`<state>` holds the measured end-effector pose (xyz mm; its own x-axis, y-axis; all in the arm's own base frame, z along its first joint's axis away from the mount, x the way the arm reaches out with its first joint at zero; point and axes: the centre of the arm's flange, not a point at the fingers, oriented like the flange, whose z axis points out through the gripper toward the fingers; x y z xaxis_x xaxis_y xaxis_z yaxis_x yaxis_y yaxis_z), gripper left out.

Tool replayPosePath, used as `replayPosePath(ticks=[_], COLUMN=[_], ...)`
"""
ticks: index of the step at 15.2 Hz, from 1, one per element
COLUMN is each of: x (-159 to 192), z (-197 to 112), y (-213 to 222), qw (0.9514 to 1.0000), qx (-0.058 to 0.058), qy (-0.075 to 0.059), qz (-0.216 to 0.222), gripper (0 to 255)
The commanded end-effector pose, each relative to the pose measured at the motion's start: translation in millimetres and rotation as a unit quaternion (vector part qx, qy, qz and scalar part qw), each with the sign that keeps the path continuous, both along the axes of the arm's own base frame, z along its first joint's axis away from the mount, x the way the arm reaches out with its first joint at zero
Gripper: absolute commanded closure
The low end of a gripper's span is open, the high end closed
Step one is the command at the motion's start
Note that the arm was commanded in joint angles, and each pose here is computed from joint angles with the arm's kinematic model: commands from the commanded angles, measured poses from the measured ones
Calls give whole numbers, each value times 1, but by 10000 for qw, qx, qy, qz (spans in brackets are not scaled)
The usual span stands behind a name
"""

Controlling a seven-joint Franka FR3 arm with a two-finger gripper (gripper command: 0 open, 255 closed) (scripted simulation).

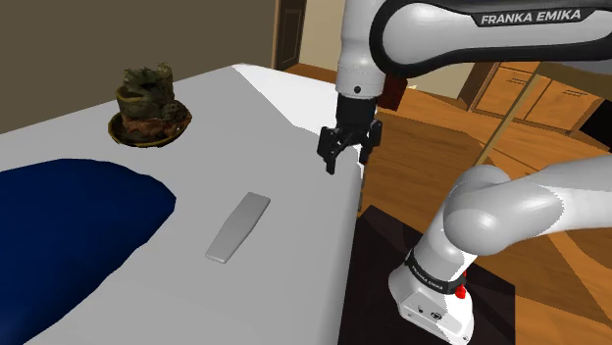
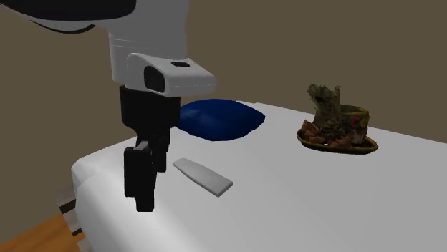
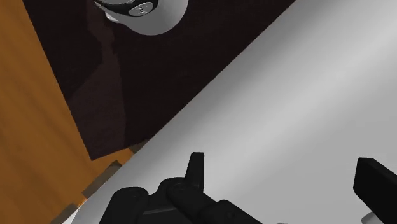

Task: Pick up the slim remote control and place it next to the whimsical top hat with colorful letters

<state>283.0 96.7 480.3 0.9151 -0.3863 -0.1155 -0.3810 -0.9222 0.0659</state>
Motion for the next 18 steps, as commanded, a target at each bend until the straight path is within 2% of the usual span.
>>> replayPosePath(ticks=[1, 5, 9, 13, 15, 18], x=[3, 17, 37, 65, 81, 107], z=[-11, -34, -57, -79, -90, -107], y=[22, 65, 104, 140, 156, 177], qw=[9990, 9924, 9796, 9607, 9490, 9286], qx=[-12, -50, -88, -125, -143, -170], qy=[-77, -217, -356, -492, -560, -659], qz=[-433, -1208, -1975, -2730, -3101, -3648], gripper=[0, 0, 0, 0, 0, 0])
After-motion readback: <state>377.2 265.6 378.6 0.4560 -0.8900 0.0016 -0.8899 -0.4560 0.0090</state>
